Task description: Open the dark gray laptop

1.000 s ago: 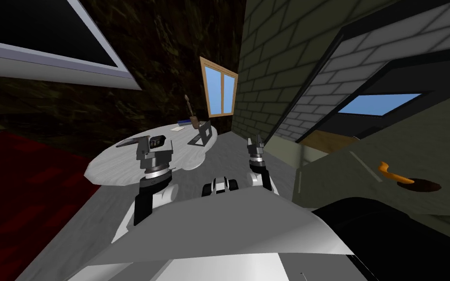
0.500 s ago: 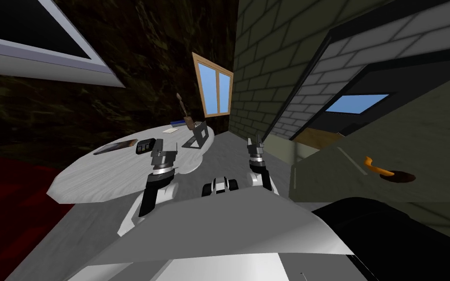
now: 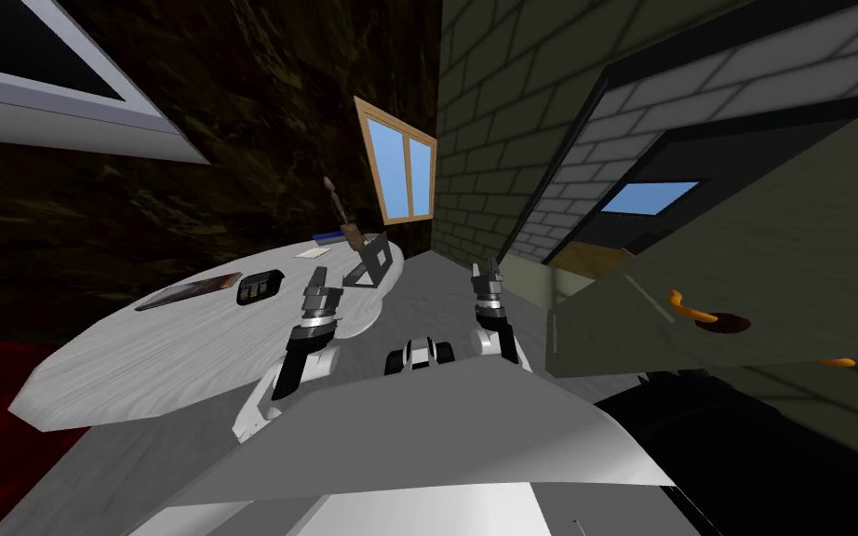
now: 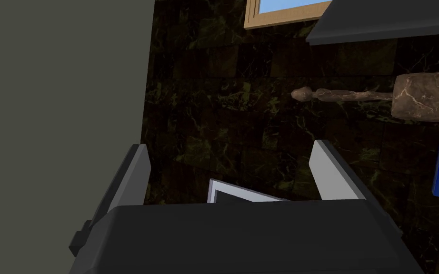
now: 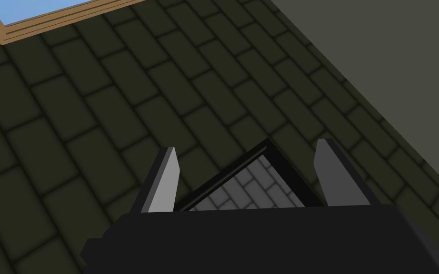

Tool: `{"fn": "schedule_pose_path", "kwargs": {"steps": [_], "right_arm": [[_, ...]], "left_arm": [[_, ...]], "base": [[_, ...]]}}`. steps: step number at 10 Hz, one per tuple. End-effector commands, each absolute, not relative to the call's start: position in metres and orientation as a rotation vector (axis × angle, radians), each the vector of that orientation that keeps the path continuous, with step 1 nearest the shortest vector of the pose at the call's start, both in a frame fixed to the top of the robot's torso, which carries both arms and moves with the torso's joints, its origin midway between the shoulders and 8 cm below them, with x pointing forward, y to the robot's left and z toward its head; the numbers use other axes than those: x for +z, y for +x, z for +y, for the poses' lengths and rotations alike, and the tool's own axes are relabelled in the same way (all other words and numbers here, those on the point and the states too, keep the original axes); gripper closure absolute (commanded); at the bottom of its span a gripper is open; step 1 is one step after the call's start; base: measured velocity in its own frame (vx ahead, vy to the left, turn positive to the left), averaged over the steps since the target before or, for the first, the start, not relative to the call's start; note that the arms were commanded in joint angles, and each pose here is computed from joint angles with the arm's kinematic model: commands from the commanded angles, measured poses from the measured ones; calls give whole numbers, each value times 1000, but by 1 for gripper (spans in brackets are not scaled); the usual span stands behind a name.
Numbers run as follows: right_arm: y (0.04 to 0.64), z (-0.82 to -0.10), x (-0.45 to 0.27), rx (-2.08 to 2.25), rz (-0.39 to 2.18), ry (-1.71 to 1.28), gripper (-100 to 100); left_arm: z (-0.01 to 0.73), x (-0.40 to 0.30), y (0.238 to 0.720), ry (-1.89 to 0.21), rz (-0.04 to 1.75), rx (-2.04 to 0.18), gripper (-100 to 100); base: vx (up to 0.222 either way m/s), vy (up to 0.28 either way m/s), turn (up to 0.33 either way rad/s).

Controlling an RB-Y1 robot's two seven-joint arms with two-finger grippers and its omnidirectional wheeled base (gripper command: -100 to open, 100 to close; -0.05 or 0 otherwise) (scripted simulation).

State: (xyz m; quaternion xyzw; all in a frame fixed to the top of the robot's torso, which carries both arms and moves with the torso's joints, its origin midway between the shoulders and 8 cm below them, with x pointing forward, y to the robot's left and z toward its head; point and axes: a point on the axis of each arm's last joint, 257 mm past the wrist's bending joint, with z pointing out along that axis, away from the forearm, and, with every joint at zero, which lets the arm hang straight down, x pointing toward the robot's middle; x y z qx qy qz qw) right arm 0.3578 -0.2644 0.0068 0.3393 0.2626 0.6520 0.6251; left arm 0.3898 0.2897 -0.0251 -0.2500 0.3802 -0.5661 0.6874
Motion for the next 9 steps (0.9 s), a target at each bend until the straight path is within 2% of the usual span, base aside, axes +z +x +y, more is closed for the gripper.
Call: {"fn": "schedule_pose_path", "kwargs": {"steps": [1, 5, 9], "right_arm": [[358, -264, 7, 1496, 603, 779, 0], [358, -264, 7, 1496, 603, 779, 0], [358, -264, 7, 1496, 603, 779, 0]], "left_arm": [[293, -42, 402, -546, 918, -1223, -100], [308, -76, 429, -521, 1055, -1110, -100], [318, -88, 440, -507, 1108, -1058, -100]], "base": [[41, 4, -94], [60, 0, -152], [42, 9, -96]]}}
